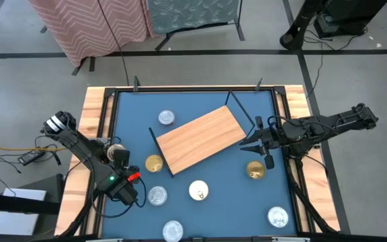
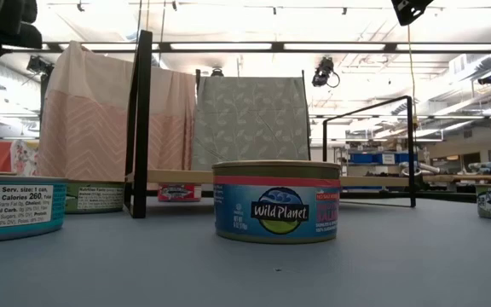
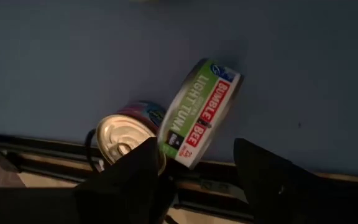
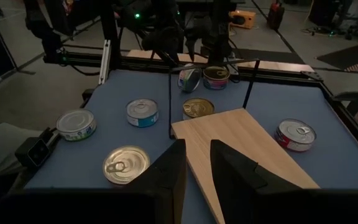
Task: Stack canned seafood by type on shelf
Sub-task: Put the green tuna can on the shelf
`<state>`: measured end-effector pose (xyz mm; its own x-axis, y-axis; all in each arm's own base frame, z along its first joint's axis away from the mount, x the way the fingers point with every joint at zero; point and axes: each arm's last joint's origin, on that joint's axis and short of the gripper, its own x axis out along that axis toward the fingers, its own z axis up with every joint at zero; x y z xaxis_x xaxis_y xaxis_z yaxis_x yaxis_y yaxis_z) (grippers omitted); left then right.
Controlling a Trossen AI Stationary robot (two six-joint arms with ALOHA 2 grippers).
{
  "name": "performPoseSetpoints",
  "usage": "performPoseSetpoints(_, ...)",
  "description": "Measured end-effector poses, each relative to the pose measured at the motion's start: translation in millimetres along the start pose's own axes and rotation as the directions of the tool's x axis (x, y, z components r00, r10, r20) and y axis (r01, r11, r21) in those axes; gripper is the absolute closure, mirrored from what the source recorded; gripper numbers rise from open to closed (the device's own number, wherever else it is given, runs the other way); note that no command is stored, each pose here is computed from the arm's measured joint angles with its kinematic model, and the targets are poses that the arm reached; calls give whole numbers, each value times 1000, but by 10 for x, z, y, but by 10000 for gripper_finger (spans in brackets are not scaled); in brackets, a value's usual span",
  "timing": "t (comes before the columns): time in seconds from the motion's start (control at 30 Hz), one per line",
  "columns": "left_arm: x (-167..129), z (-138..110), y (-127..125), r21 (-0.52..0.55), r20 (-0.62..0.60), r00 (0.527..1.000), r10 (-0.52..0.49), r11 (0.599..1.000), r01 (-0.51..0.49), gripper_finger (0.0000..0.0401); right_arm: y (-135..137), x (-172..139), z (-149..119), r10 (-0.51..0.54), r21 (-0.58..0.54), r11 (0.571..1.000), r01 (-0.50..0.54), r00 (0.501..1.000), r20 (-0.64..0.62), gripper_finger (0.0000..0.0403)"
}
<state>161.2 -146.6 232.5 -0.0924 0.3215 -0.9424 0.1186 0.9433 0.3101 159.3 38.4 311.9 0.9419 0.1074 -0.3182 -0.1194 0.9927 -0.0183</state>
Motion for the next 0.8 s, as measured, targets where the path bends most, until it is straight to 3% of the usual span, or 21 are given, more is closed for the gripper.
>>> performPoseSetpoints(0.4,4,12,14,-26,-5,1000,-5,1000,5,176,0,0,0,0,-10,1000,0,1000,0,316)
performPoseSetpoints(0.6,4,23,7,118,8,1000,-9,993,8,176,0,0,0,0,-30,1000,0,1000,0,316)
performPoseSetpoints(0.8,2,71,-4,116,87,996,17,993,-27,176,0,0,0,0,-31,1000,0,1000,0,316)
